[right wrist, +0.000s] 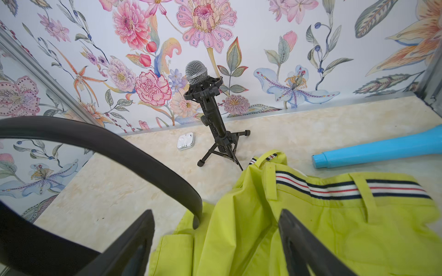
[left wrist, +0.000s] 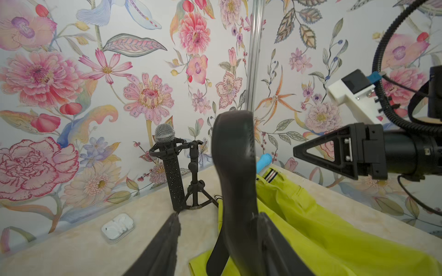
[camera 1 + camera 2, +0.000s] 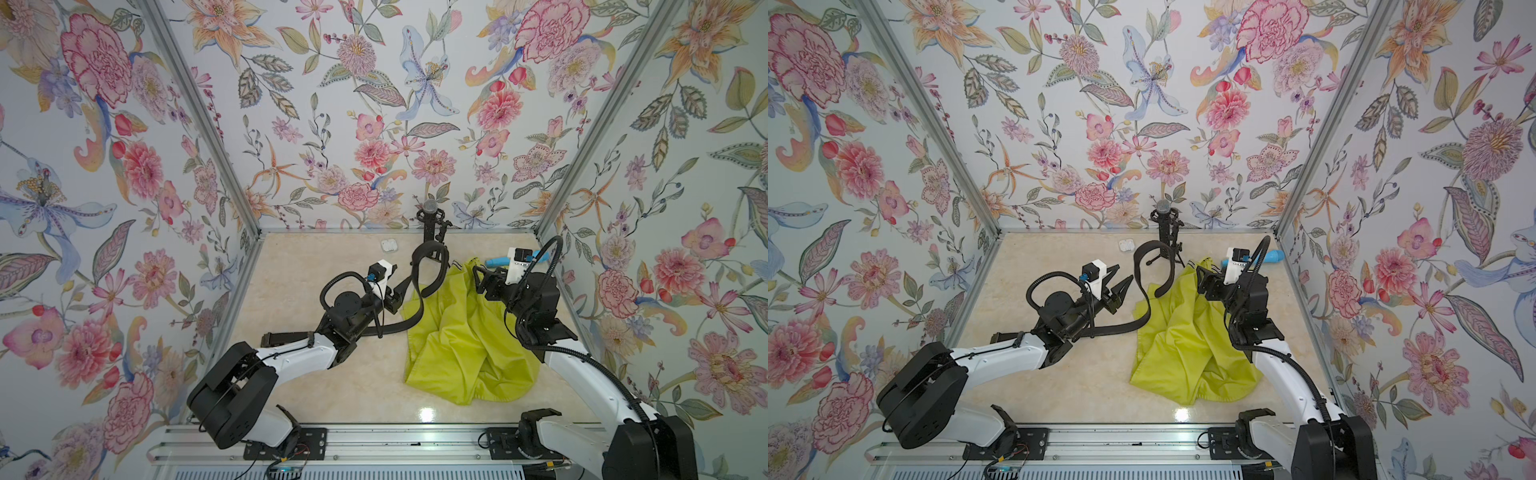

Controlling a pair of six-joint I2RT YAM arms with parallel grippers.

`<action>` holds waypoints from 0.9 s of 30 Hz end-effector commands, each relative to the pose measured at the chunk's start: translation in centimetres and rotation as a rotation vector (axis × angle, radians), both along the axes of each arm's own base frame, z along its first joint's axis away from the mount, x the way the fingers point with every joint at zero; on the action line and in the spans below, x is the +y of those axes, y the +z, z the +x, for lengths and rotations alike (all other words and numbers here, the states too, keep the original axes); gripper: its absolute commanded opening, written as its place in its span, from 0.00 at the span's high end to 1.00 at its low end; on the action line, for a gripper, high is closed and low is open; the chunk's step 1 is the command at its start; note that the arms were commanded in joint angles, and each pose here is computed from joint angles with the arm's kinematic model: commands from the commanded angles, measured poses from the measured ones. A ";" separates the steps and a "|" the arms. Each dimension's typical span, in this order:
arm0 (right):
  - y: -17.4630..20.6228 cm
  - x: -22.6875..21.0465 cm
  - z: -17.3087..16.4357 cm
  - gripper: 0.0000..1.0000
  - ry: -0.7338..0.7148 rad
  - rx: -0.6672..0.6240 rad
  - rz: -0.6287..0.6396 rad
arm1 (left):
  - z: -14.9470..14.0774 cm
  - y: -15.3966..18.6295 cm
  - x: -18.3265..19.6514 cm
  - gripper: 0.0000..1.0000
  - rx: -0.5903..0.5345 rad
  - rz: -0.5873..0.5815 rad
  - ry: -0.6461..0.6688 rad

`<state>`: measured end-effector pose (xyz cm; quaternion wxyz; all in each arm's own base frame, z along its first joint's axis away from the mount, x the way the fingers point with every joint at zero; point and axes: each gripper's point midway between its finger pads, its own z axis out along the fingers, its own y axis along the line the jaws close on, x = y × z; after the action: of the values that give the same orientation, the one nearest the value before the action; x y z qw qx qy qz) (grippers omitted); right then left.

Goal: Remove the belt from the trousers
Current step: Place the belt at the center of the board, then reset both arms

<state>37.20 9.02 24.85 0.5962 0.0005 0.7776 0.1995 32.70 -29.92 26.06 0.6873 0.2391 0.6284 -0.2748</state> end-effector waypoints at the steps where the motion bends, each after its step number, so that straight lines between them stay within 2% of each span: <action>1: 0.5 -2.4 -0.1 0.08 -0.091 -0.038 -0.050 | -0.5 0.6 2.4 0.01 -0.045 0.070 0.114; 3: 0.7 -4.1 -0.2 0.00 -0.160 -0.039 -0.061 | -0.7 0.5 3.7 0.01 -0.052 0.175 0.166; 6: 0.5 -6.1 -0.6 0.00 -0.244 -0.022 -0.079 | -0.3 0.9 5.9 0.01 -0.058 0.325 0.245; 10: -0.5 -8.0 -1.2 0.00 -0.328 0.005 -0.119 | 0.4 1.2 10.4 0.01 -0.039 0.382 0.385; 13: -1.3 -9.3 -1.9 0.01 -0.390 0.013 -0.176 | 1.4 0.0 16.1 0.01 0.030 0.367 0.577; 15: -1.6 -10.3 -2.4 0.00 -0.435 -0.004 -0.237 | 1.9 -1.6 21.0 0.01 0.106 0.356 0.757; 18: -2.8 -11.1 -2.8 0.00 -0.461 -0.051 -0.338 | 1.5 -3.6 26.5 0.01 0.167 0.420 0.975; 21: -6.4 -10.9 -2.8 0.00 -0.426 -0.018 -0.433 | 1.1 -5.5 29.3 0.01 0.185 0.493 1.043; 24: -9.9 -9.2 -2.2 0.00 -0.325 0.046 -0.432 | 0.9 -7.0 30.8 0.01 0.170 0.483 1.040; 27: -11.1 -7.5 -2.6 0.00 -0.265 -0.063 -0.380 | 0.7 -8.5 31.2 0.01 0.118 0.439 0.987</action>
<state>34.29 -0.09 12.07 0.5629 0.0154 0.8244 -0.0571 33.29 1.08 17.19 0.5944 0.0324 0.7721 0.2226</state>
